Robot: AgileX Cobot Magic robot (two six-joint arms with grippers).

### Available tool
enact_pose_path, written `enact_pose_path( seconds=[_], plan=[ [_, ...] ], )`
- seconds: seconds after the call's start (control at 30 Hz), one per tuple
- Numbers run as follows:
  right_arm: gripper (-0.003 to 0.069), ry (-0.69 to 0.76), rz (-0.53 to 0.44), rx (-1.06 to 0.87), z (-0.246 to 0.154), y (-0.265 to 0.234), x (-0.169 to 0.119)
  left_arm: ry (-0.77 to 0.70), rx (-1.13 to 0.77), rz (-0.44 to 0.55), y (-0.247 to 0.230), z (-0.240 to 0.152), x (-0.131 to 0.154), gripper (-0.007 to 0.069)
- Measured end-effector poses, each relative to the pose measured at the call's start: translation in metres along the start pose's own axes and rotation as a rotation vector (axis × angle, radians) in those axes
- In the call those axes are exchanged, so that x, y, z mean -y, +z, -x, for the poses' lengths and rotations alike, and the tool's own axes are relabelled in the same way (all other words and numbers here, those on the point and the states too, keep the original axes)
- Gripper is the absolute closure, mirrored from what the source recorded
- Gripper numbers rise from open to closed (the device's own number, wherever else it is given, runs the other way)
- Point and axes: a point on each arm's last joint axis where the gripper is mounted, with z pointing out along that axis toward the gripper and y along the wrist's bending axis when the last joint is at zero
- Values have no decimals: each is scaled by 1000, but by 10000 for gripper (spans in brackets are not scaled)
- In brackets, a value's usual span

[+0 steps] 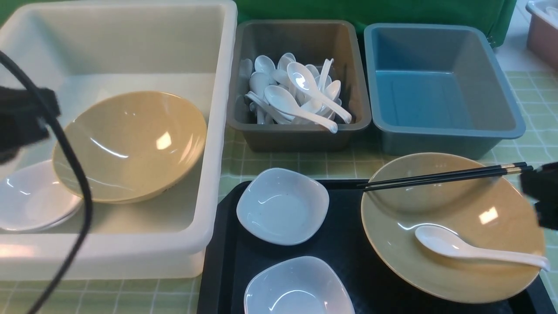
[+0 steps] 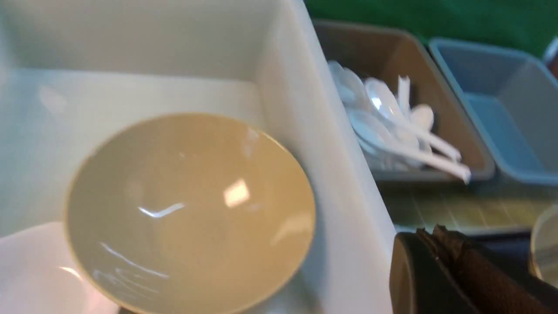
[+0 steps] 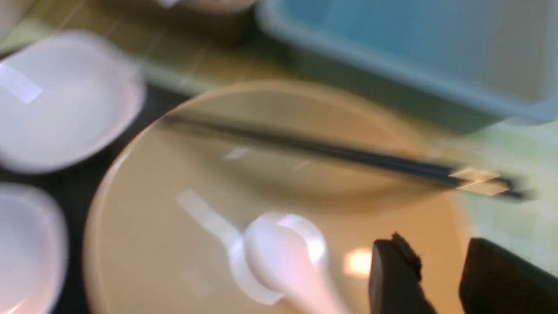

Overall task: On green table put chopsticks spoon bowls plates into blue grey white boxes.
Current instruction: 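Move the grippers toward the tableware on the black tray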

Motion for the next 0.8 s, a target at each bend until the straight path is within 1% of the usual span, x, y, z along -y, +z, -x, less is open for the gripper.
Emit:
enact_pose_path(
  seconds=[0.03, 0.07, 0.13, 0.17, 0.23, 0.3, 0.33, 0.37, 0.43, 0.53, 0.67, 0.8],
  plan=[
    [424, -3, 11, -13, 1, 0, -1, 5, -6, -4, 1, -1, 1, 627],
    [424, -33, 62, -78, 5, 6, -9, 63, -20, -48, 6, -6, 7, 627],
    [424, -118, 133, -143, 12, 14, -20, 143, -13, -110, 10, -10, 19, 627],
    [422, -153, 150, -149, 16, 14, -22, 170, -15, -145, 11, -12, 23, 627],
    [414, -269, 180, -150, 29, 16, -27, 234, -10, -213, 11, -16, 34, 627],
    [398, -420, 195, -136, 44, 19, -28, 290, -8, -277, 11, -20, 44, 627],
    [396, -419, 196, -141, 43, 20, -28, 295, -8, -284, 11, -20, 45, 627],
    [382, -561, 205, -123, 52, 22, -28, 328, -7, -318, 10, -23, 50, 627],
    [363, -765, 222, -111, 59, 30, -27, 368, 2, -359, 9, -25, 57, 627],
    [335, -948, 243, -125, 61, 48, -26, 401, 10, -387, 10, -28, 61, 627],
    [298, -1114, 267, -180, 58, 74, -23, 403, -1, -388, 13, -29, 62, 627],
    [279, -1176, 262, -258, 53, 95, -17, 406, -9, -388, 15, -29, 63, 627]
  ],
)
